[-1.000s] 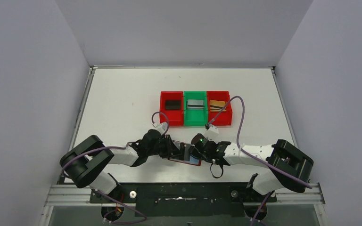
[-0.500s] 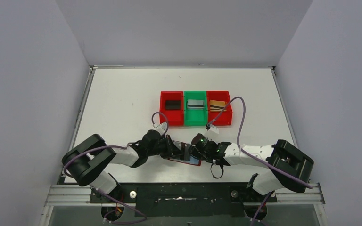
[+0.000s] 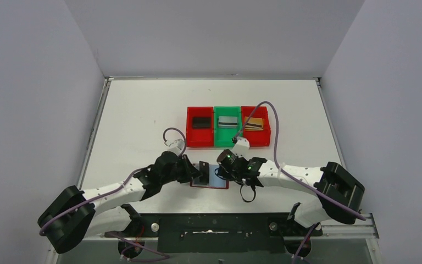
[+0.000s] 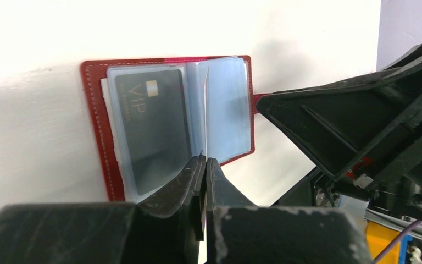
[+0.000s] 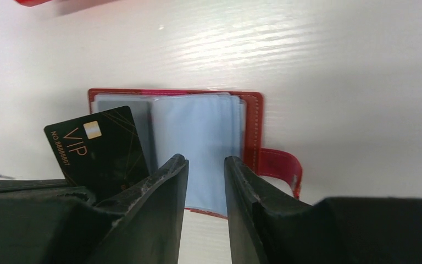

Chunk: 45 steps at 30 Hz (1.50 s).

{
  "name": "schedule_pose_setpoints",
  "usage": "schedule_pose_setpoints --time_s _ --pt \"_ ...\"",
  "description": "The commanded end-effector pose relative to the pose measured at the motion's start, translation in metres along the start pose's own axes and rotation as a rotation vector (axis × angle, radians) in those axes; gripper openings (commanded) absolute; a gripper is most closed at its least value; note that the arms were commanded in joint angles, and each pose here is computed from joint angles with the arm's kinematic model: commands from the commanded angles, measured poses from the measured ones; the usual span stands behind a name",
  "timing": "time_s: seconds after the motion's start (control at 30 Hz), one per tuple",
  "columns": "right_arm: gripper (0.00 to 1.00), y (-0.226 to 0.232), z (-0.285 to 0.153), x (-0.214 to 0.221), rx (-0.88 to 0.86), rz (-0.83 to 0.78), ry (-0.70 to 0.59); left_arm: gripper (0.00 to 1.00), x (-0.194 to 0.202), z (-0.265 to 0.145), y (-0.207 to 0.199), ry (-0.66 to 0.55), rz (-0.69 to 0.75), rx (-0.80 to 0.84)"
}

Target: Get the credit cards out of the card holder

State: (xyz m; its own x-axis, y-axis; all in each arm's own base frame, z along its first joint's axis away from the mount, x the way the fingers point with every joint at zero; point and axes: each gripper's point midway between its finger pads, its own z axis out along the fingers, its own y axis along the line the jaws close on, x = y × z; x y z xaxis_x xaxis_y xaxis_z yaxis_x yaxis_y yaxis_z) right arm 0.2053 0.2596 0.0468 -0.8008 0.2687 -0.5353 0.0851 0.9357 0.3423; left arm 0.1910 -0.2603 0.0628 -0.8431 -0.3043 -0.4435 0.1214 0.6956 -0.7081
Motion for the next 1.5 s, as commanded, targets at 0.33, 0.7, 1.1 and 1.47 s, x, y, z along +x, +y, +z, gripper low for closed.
schedule_pose_setpoints --time_s 0.33,0.7,1.1,1.47 --pt "0.55 0.044 -0.001 -0.009 0.061 -0.152 -0.081 0.0 -0.044 -0.053 0.026 -0.208 0.022 -0.205" --pt "0.5 0.002 0.016 0.001 0.393 -0.319 -0.09 0.0 -0.057 -0.08 0.014 -0.283 0.033 -0.133" --pt "0.5 0.047 -0.009 -0.02 0.167 -0.23 -0.141 0.0 -0.064 -0.09 0.01 -0.317 0.049 -0.119" --pt "0.79 0.069 -0.038 -0.045 -0.234 -0.165 -0.253 0.0 -0.071 -0.1 -0.007 -0.405 -0.031 0.015"
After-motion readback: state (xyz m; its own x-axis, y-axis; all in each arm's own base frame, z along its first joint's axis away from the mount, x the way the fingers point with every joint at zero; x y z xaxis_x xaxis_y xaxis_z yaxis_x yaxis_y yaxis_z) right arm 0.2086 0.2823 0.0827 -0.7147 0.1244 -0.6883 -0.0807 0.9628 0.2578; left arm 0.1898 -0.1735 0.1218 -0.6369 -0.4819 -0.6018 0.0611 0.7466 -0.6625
